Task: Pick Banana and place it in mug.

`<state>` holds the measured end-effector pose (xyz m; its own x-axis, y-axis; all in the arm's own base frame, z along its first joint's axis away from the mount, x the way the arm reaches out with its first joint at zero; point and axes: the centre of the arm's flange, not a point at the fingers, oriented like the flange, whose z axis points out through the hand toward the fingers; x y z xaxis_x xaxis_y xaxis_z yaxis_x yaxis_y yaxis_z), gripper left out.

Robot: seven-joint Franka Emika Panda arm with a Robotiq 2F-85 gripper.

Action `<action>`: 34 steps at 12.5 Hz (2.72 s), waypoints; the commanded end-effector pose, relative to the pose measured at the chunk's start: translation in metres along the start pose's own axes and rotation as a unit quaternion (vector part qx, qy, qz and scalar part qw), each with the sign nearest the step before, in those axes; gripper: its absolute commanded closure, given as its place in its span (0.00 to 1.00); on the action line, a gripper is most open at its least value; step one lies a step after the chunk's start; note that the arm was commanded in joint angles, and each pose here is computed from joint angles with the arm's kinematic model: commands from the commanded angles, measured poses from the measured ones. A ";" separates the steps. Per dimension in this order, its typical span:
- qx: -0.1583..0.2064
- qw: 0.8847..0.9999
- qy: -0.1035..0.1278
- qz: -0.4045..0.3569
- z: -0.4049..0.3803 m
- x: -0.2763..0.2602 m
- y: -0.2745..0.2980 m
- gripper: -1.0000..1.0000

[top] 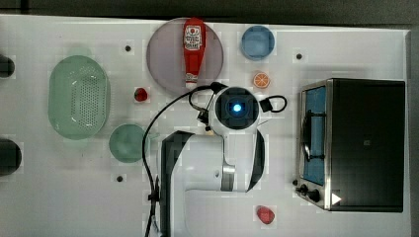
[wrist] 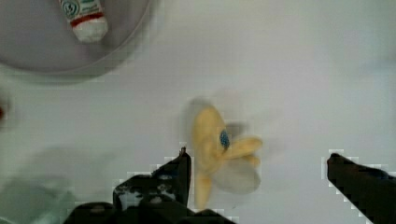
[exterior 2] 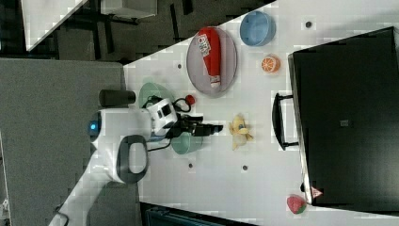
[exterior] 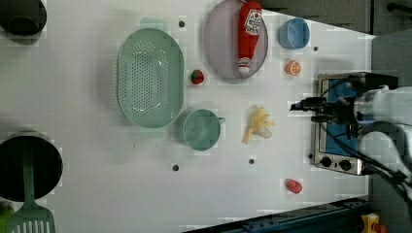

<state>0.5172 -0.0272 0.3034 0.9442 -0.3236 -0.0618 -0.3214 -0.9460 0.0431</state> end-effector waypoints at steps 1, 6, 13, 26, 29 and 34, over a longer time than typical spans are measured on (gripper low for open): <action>0.007 0.993 -0.006 -0.115 0.030 -0.004 0.005 0.00; -0.006 0.991 -0.052 -0.125 0.113 -0.010 -0.004 0.00; -0.007 0.991 -0.047 -0.127 0.155 -0.013 -0.006 0.24; 0.021 0.991 0.037 -0.128 -0.074 -0.007 -0.019 0.65; 0.022 0.994 0.039 -0.104 -0.152 -0.024 -0.037 0.65; 0.013 0.998 0.041 -0.054 -0.199 -0.080 -0.128 0.65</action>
<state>0.5040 0.0773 0.5168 0.9893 -0.1384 0.0459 -0.1382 -0.9904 -0.0076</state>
